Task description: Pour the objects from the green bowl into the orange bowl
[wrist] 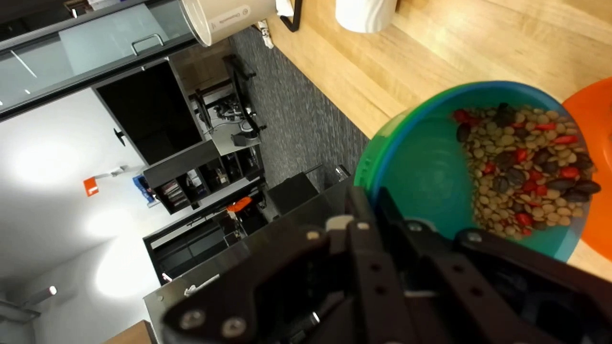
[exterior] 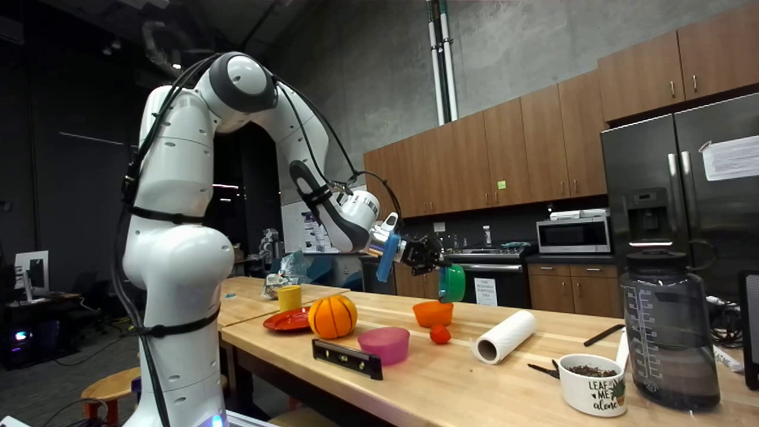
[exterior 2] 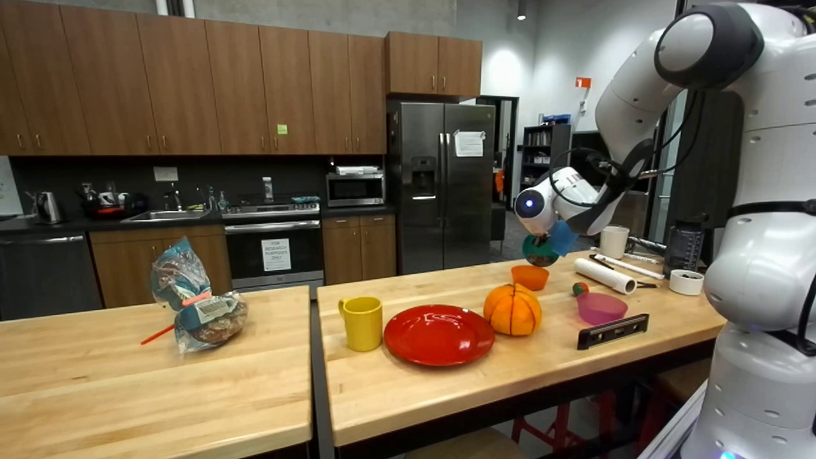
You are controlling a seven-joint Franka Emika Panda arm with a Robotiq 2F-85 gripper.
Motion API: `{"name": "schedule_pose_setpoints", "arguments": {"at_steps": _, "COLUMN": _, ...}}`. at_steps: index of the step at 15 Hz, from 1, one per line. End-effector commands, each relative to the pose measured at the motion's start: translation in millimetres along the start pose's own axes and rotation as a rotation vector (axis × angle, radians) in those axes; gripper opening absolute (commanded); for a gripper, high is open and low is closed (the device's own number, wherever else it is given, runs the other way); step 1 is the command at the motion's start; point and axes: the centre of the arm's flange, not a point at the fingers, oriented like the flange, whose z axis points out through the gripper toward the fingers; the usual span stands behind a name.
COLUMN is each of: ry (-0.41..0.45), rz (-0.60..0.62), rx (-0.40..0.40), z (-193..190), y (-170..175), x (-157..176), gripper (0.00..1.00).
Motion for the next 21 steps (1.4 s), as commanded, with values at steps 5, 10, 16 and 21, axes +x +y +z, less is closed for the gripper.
{"name": "schedule_pose_setpoints", "arguments": {"at_steps": 5, "ry": 0.099, "rz": -0.003, "rx": -0.097, "z": -19, "y": -9, "x": -5, "gripper": 0.01}}
{"name": "schedule_pose_setpoints", "arguments": {"at_steps": 10, "ry": 0.093, "rz": 0.009, "rx": -0.149, "z": -25, "y": -12, "x": -8, "gripper": 0.01}}
{"name": "schedule_pose_setpoints", "arguments": {"at_steps": 16, "ry": 0.119, "rz": 0.017, "rx": -0.191, "z": -32, "y": -12, "x": -8, "gripper": 0.01}}
{"name": "schedule_pose_setpoints", "arguments": {"at_steps": 21, "ry": 0.140, "rz": 0.010, "rx": -0.207, "z": -37, "y": -13, "x": -7, "gripper": 0.01}}
